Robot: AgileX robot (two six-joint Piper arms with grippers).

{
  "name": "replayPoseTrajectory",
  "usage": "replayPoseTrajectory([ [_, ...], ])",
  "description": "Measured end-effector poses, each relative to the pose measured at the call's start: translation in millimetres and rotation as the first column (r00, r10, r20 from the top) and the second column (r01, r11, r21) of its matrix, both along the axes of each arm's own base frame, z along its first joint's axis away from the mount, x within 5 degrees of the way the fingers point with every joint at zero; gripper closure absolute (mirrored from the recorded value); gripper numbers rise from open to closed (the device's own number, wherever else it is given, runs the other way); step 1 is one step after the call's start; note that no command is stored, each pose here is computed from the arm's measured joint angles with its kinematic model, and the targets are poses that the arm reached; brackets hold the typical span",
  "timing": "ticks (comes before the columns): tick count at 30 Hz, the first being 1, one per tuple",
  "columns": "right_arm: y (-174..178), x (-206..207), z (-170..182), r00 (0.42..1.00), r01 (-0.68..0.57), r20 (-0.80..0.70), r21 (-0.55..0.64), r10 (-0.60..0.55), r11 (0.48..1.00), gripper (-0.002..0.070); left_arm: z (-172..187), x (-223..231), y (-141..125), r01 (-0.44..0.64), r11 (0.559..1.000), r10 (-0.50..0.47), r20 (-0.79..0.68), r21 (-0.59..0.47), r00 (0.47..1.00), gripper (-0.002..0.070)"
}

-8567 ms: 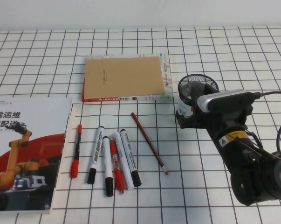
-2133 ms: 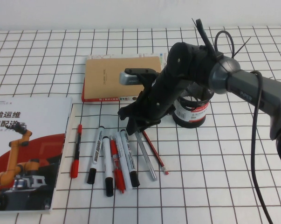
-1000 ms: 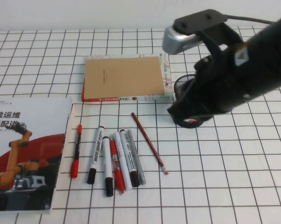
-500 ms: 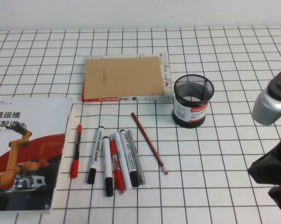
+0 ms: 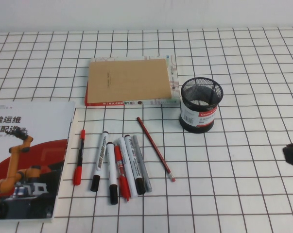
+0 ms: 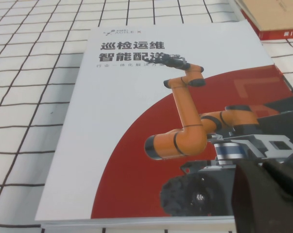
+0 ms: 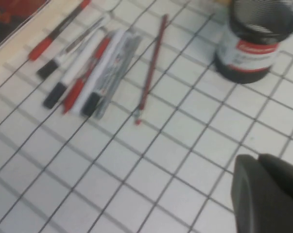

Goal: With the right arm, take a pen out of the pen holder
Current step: 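Take a marker out of the pen holder and lay it on the table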

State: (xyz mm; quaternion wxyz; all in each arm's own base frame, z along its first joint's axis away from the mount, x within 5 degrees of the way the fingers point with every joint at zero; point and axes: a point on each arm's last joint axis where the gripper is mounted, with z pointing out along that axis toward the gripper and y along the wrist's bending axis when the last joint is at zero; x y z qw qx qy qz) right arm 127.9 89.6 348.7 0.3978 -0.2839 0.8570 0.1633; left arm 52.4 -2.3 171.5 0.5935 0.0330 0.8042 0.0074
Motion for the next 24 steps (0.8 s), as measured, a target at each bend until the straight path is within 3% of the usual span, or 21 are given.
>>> replayPoseTrajectory([
  [4,-34,-9,-48,0.968,0.214,0.113,0.091,-0.224,0.973,0.0692,0,0,0,0.000,1.000,0.000,0.000,0.000,1.000,0.0679],
  [11,-74,-43,-119,0.816,0.463,0.272,0.222,-0.510,0.858,0.0692,0,0,0,0.000,1.000,0.000,0.000,0.000,1.000,0.0679],
  [18,-84,-66,-156,0.708,0.516,0.371,0.310,-0.601,0.799,0.0692,0,0,0,0.000,1.000,0.000,0.000,0.000,1.000,0.0679],
  [24,-85,-72,-159,0.673,0.496,0.421,0.352,-0.608,0.794,0.0692,0,0,0,0.000,1.000,0.000,0.000,0.000,1.000,0.0679],
])
